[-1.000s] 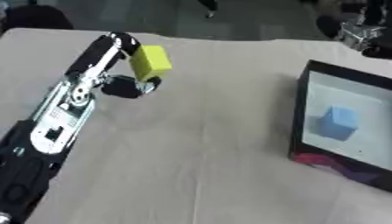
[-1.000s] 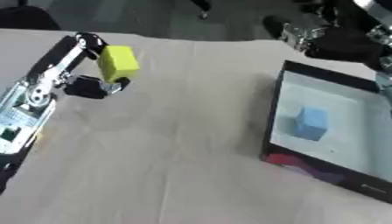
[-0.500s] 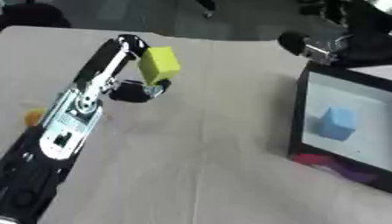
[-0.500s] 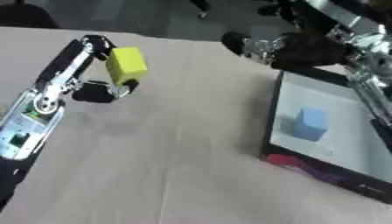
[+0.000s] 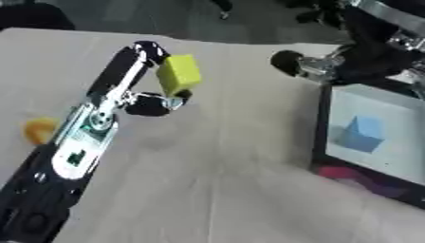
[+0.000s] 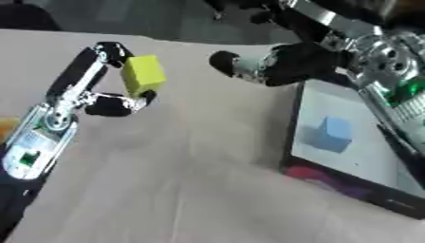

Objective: Pick up the objects with one hand, pass them to the other hand, and then place them into the box on the other side of the table.

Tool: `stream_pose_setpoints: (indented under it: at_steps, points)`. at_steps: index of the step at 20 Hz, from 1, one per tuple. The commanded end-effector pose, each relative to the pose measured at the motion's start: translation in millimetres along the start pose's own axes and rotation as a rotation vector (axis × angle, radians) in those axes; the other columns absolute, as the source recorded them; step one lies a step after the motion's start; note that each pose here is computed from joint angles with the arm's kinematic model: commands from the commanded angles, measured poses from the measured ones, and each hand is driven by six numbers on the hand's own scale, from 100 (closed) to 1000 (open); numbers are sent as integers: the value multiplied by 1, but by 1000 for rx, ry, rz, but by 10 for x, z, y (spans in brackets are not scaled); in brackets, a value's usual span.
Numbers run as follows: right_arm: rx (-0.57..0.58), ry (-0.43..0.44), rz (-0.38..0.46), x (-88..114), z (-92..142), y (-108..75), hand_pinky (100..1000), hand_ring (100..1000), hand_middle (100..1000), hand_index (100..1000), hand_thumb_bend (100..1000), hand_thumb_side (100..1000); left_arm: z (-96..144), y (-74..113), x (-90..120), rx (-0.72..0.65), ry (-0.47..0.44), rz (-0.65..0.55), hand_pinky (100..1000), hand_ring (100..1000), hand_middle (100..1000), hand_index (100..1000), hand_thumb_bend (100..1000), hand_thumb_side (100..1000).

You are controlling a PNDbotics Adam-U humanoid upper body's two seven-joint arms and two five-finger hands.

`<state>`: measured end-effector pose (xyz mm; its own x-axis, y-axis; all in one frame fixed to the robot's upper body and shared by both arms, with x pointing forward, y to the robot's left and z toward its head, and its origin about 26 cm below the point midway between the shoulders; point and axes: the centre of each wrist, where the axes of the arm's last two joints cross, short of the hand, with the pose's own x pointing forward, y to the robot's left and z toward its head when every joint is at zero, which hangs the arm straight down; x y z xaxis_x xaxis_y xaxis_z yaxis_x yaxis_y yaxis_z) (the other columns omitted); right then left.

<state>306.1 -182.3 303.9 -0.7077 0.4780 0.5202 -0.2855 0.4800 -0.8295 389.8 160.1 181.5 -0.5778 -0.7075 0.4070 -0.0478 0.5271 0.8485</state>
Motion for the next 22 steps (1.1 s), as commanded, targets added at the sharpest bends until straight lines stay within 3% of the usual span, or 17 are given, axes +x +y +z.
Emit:
stream_pose_setpoints:
  at_steps: [1, 22]
  points:
    - [16, -14, 44, 52, -53, -38, 943, 1000, 914, 907, 461, 399, -27, 42, 81, 20, -45, -16, 722, 686, 593, 486, 100, 178]
    - [154, -106, 200, 150, -369, 64, 928, 974, 865, 868, 467, 234, -56, 3, 262, 9, -165, -14, 724, 687, 592, 482, 100, 176]
